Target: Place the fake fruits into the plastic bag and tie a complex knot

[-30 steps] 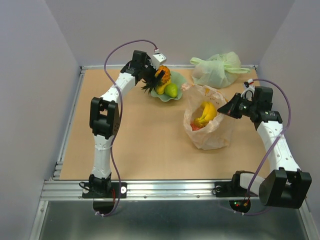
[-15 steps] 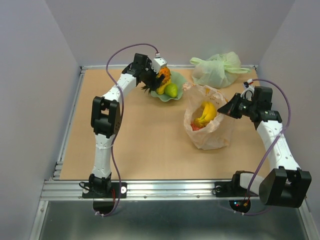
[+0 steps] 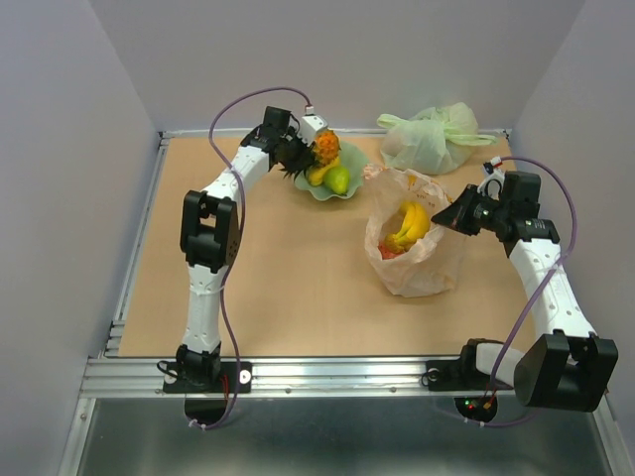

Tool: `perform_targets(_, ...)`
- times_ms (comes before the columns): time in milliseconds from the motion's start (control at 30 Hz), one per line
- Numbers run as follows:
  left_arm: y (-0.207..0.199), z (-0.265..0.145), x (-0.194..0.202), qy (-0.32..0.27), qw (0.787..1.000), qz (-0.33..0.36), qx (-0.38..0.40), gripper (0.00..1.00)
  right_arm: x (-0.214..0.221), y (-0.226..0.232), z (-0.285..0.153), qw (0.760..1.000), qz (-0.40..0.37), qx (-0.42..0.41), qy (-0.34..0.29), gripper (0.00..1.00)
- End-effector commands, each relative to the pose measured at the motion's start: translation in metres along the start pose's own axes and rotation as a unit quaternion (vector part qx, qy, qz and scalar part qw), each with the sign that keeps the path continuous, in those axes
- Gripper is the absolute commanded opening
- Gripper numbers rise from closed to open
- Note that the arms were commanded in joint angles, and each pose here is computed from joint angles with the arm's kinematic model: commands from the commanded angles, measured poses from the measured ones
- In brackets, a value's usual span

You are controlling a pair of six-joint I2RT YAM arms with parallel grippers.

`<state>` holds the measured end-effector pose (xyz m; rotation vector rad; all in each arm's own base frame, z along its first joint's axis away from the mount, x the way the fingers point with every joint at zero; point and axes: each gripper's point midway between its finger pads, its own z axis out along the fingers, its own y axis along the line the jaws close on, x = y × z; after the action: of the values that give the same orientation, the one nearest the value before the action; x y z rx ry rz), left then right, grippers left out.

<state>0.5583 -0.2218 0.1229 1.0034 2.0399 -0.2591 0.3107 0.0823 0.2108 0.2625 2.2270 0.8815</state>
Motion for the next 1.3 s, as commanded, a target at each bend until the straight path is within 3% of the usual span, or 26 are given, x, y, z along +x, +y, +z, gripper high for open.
perform_targets(0,0.010,-0.036,-0.053,-0.068,0.998,0.017,-0.011,0.19,-0.019,0.009,-0.006,0.999,-0.027,-0.007,-0.031,0.00)
perform_targets(33,0.008,-0.039,-0.056,-0.072,0.997,0.019,-0.008,0.09,-0.018,0.009,-0.006,0.999,-0.026,-0.007,-0.030,0.00)
perform_targets(100,0.006,-0.053,-0.071,-0.093,0.995,0.023,-0.004,0.00,-0.018,0.009,-0.005,0.999,-0.024,-0.007,-0.028,0.00)
perform_targets(633,-0.016,-0.154,-0.132,-0.190,0.980,0.050,0.018,0.00,-0.019,0.009,-0.005,0.999,-0.024,-0.008,-0.028,0.00)
perform_targets(833,-0.074,-0.244,-0.159,-0.264,0.955,0.104,0.089,0.00,-0.020,0.013,-0.006,0.999,-0.026,-0.017,-0.028,0.00)
perform_targets(1000,-0.149,-0.278,-0.147,-0.263,0.937,0.159,0.163,0.00,-0.020,0.014,-0.006,0.999,-0.025,-0.020,-0.027,0.00)
perform_targets(1200,-0.236,-0.257,-0.117,-0.211,0.928,0.208,0.226,0.00,-0.025,0.024,-0.012,0.998,-0.032,-0.032,-0.035,0.00)
perform_targets(1267,-0.246,-0.243,-0.109,-0.185,0.935,0.195,0.230,0.00,-0.027,0.028,-0.015,0.998,-0.037,-0.035,-0.041,0.00)
